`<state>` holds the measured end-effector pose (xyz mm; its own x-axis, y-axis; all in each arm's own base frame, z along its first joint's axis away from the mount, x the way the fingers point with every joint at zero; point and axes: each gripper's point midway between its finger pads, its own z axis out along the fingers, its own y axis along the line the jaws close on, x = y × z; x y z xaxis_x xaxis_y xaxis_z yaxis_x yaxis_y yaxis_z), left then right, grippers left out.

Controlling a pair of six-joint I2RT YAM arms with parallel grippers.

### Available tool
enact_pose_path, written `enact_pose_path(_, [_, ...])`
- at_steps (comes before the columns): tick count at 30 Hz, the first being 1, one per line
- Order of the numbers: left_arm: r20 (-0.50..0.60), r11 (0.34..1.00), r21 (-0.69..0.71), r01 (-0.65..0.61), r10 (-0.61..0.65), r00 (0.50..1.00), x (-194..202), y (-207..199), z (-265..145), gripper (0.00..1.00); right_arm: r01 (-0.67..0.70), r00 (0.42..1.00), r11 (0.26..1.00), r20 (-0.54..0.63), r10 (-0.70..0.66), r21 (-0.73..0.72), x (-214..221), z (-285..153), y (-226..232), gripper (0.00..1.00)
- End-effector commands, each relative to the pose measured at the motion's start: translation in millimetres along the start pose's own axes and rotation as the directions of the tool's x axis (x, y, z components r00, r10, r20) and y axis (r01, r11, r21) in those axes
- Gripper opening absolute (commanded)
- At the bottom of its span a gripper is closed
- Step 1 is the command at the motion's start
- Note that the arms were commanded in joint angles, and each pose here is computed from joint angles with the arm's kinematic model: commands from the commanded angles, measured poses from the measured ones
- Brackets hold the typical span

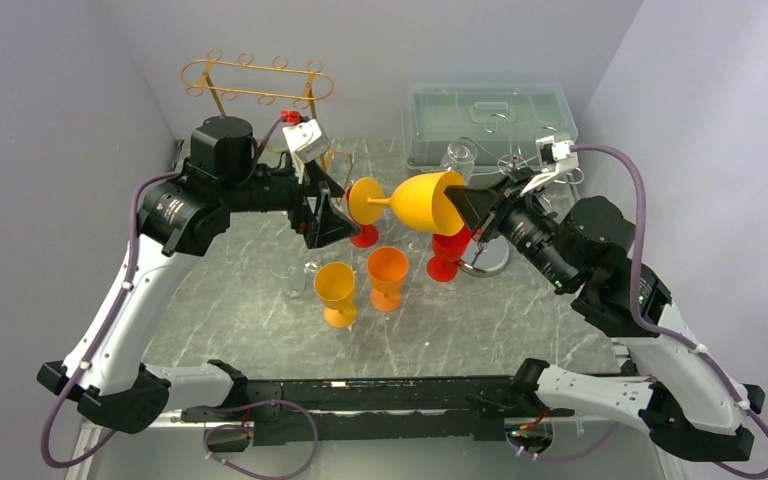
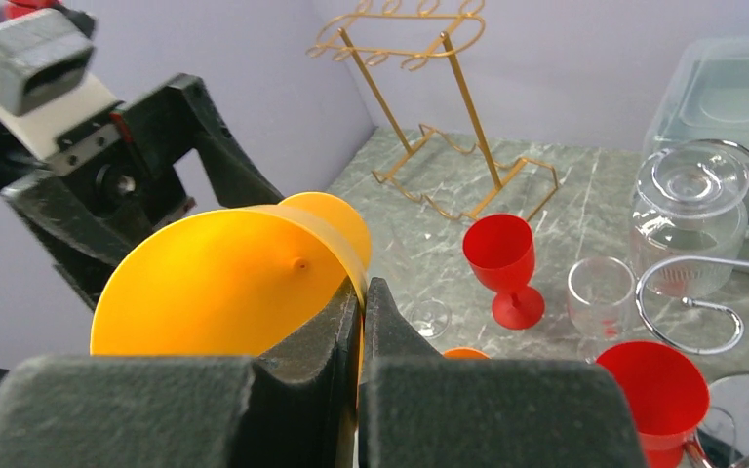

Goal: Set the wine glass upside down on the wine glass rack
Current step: Turn the wine glass upside down at the wine rack.

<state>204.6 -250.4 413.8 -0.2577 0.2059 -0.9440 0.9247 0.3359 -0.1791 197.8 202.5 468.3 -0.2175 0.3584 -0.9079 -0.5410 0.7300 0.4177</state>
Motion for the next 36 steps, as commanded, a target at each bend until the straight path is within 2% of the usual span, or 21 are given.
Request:
enact_pose_path(1, [0.042,1.000,0.028,-0.004,0.003,0.999,-13.6,0.2,6.3,0.99,-0.033,0.991,0.995,0.124,0.045,-0.091,-37.4,-9.1,19.5,0.00])
enact_pose_path(4, [0.036,0.999,0.037,0.036,-0.038,0.999,-12.3,0.7,10.1,0.99,-0.038,0.990,0.993,0.130,0.053,-0.113,-37.0,-8.0,23.2,0.00])
enact_pose_path(8, [0.051,0.999,0.038,0.034,-0.036,0.998,-18.1,2.9,12.9,0.93,-0.040,0.992,0.989,0.115,0.057,-0.143,-30.5,-4.9,28.2,0.00])
enact_pose_path(13, [0.068,0.998,0.068,0.010,-0.015,0.998,-29.2,-0.9,13.6,0.79,-0.048,0.994,0.986,0.085,0.062,-0.159,-14.2,0.5,28.6,0.00])
enact_pose_path(15, [0.068,0.996,0.089,-0.006,0.000,0.998,-29.8,-4.0,13.3,0.63,-0.052,0.994,0.983,0.084,0.068,-0.178,-9.8,1.4,30.6,0.00])
enact_pose_path(17, [0.064,0.996,0.087,-0.034,0.028,0.998,-28.8,-3.5,12.6,0.33,-0.059,0.994,0.980,0.081,0.075,-0.191,-4.7,2.3,31.5,0.00])
enact_pose_path(19, [0.065,0.996,0.061,-0.071,0.067,0.996,-30.1,0.0,10.0,0.13,-0.058,0.995,0.979,0.073,0.074,-0.195,1.3,2.9,30.6,0.00])
enact_pose_path(21, [0.063,0.992,0.044,-0.118,0.115,0.991,-32.6,1.4,6.3,0.00,-0.053,0.996,0.981,0.063,0.066,-0.187,5.9,1.8,27.6,0.00])
enact_pose_path(22, [0.056,0.989,0.031,-0.144,0.142,0.988,-32.6,2.9,4.2,0.00,-0.047,0.997,0.982,0.055,0.058,-0.182,8.0,0.9,26.0,0.00])
enact_pose_path(23, [0.054,0.985,0.022,-0.171,0.170,0.984,-34.0,3.8,2.0,0.00,-0.042,0.997,0.983,0.051,0.052,-0.179,8.7,-0.8,24.9,0.03])
enact_pose_path(24, [0.054,0.979,0.017,-0.205,0.204,0.978,-35.5,4.4,0.3,0.00,-0.033,0.998,0.984,0.040,0.041,-0.177,10.3,-2.9,23.9,0.13])
enact_pose_path(25, [0.056,0.966,0.010,-0.258,0.257,0.965,-37.3,5.1,-2.3,0.00,-0.016,1.000,0.983,0.020,0.020,-0.182,13.8,-5.1,24.0,0.28])
enact_pose_path(26, [0.065,0.951,-0.001,-0.308,0.308,0.949,-40.7,5.0,-5.4,0.00,0.018,1.000,0.981,-0.016,-0.021,-0.194,20.6,-7.4,24.6,0.47])
enact_pose_path(27, [0.078,0.933,-0.019,-0.359,0.359,0.930,-45.1,5.4,-8.9,0.00,0.048,0.997,0.979,-0.056,-0.060,-0.196,27.7,-10.6,22.8,0.58])
enact_pose_path(31, [0.097,0.791,-0.071,-0.608,0.612,0.785,-54.5,6.0,-21.6,0.00,0.136,0.963,0.963,-0.195,-0.184,-0.234,47.7,-37.5,16.2,0.96])
enact_pose_path(32, [0.087,0.740,-0.074,-0.668,0.672,0.735,-53.4,6.5,-23.9,0.00,0.148,0.955,0.958,-0.216,-0.203,-0.247,50.7,-46.4,14.6,0.99])
enact_pose_path(36, [0.058,0.550,-0.106,-0.828,0.835,0.548,-49.1,11.5,-29.2,0.00,0.151,0.949,0.941,-0.220,-0.223,-0.302,46.7,-72.2,17.9,1.00])
